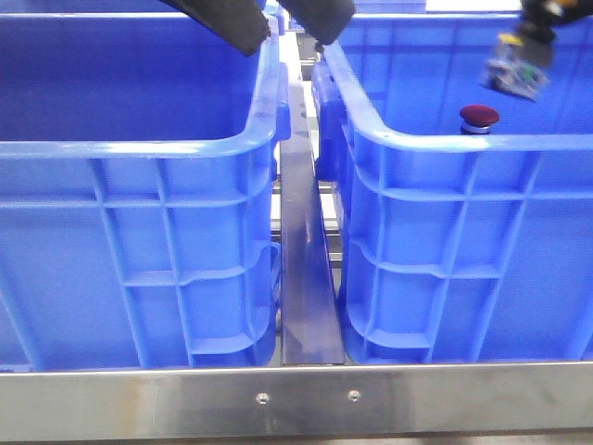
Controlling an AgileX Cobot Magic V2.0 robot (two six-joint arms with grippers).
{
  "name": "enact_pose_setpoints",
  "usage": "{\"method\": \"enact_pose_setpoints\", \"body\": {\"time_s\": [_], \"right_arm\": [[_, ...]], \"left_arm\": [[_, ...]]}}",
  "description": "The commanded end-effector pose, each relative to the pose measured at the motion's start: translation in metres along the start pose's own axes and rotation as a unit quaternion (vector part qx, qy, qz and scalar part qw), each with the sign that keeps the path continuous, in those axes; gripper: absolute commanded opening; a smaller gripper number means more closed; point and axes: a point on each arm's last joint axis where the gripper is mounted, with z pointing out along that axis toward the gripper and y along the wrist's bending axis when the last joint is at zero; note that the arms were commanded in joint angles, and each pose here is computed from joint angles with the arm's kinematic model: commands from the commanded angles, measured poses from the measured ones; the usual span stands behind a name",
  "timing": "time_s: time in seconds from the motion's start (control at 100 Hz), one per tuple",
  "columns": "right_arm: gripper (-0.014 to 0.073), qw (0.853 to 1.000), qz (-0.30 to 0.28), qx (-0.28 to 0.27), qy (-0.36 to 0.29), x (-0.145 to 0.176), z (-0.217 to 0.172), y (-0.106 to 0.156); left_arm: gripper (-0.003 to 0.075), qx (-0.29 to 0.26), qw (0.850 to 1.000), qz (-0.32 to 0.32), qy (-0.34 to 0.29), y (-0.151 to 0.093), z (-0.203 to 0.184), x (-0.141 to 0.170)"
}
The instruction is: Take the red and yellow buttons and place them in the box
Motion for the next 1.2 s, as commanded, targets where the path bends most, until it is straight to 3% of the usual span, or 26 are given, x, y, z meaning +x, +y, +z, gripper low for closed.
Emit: {"method": "enact_pose_setpoints", "body": {"time_s": [0.0, 0.21, 0.49, 1.19], "right_arm": [[0.0167, 0.996, -0.015, 0.06, -0.062, -0.01, -0.011, -0.006], [0.0167, 0.979, 0.011, 0.175, -0.099, 0.007, -0.004, -0.033], [0.0167, 0.958, 0.037, 0.258, -0.122, 0.01, 0.01, -0.061], [0.0171, 0.966, 0.053, 0.24, -0.077, 0.003, 0.08, -0.09]], "left_arm": [[0.0512, 0.002, 0.999, -0.004, -0.052, -0.005, -0.017, -0.013], [0.0512, 0.003, 0.999, -0.005, -0.051, -0.006, -0.017, -0.013], [0.0512, 0.003, 0.999, -0.005, -0.051, -0.006, -0.017, -0.013], [0.0512, 0.009, 0.998, -0.012, -0.054, -0.007, -0.017, -0.013]]}}
